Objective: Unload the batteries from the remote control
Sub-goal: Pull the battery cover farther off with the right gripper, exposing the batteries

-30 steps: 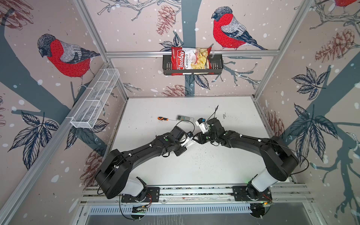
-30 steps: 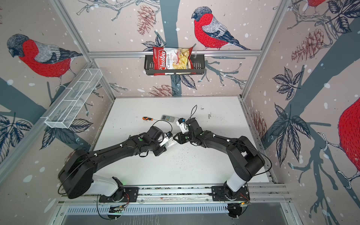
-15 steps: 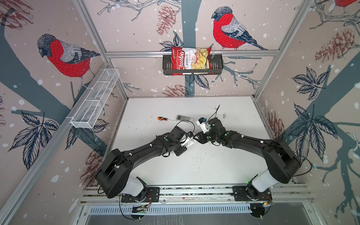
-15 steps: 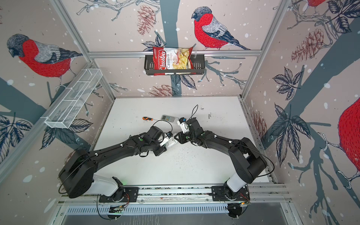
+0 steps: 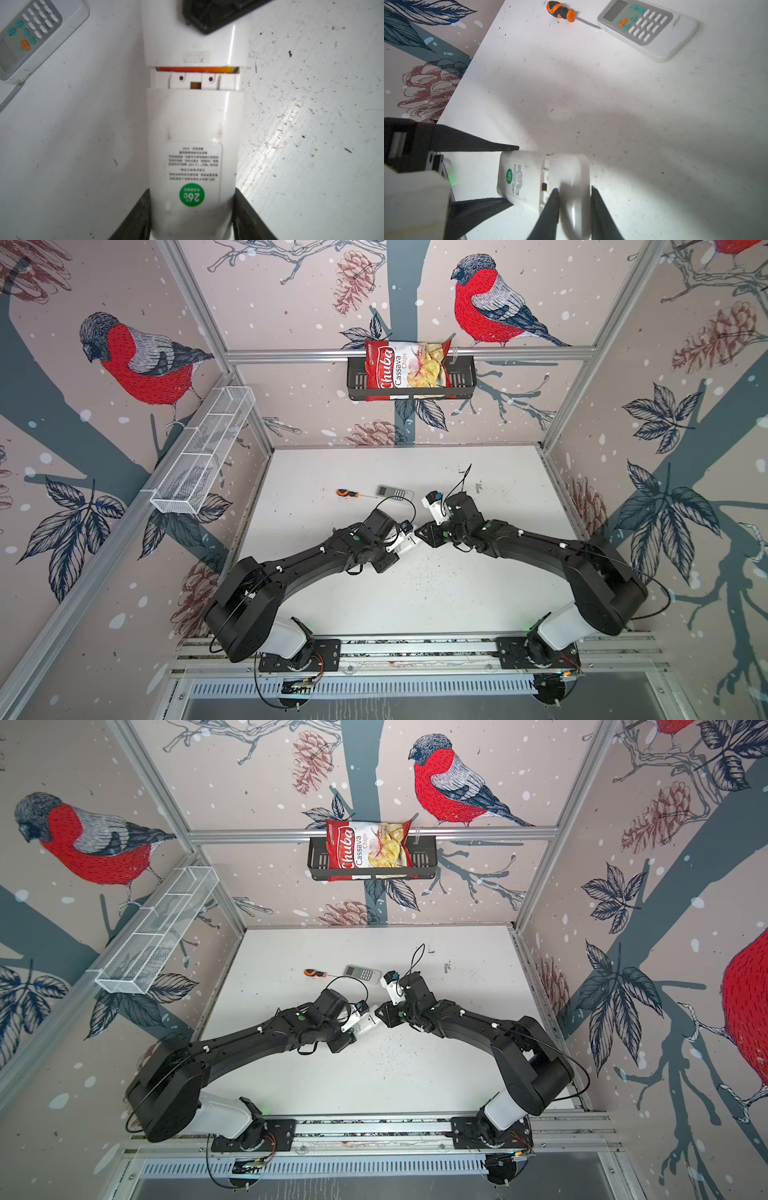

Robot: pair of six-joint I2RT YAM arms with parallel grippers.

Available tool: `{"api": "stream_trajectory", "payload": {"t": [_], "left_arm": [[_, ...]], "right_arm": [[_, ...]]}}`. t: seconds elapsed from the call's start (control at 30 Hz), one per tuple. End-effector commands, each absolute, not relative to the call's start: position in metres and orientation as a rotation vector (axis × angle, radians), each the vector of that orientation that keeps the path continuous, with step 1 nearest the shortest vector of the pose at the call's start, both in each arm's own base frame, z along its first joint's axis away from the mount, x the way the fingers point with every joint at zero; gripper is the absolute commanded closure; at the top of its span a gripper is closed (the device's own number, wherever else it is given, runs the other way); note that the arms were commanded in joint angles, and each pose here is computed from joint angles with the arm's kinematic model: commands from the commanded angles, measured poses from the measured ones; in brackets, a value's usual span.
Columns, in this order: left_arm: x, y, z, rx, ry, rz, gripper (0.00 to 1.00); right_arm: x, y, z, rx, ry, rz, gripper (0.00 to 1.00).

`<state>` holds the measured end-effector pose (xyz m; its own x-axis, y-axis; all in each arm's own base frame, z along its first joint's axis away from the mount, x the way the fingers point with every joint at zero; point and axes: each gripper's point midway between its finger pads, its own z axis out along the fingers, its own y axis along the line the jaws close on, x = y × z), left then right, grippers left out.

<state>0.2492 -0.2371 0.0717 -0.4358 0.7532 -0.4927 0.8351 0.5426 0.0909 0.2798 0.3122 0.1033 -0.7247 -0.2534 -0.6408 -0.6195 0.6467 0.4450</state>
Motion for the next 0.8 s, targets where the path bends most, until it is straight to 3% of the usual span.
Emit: {"api": "stream_trajectory", "payload": {"t": [0.0,0.4,0.6,0.77], "left_arm": [[0.253,-0.241,0.076,1.285,2.279,-0.234,0.64],[0.255,-0.242,0.067,1.3,2.301,-0.22,0.64],[0.261,-0.241,0.058,1.313,2.319,-0.193,0.64],[0.266,-0.238,0.048,1.317,2.35,-0.183,0.64]], "right_arm": [[0.28,0.309,0.103,-0.672,2.332,0.883,0.79],[0.287,0.298,0.109,-0.627,2.313,0.869,0.86],[0.293,0.288,0.11,-0.581,2.307,0.843,0.72],[0.295,0.286,0.101,-0.573,2.329,0.819,0.47]]}}
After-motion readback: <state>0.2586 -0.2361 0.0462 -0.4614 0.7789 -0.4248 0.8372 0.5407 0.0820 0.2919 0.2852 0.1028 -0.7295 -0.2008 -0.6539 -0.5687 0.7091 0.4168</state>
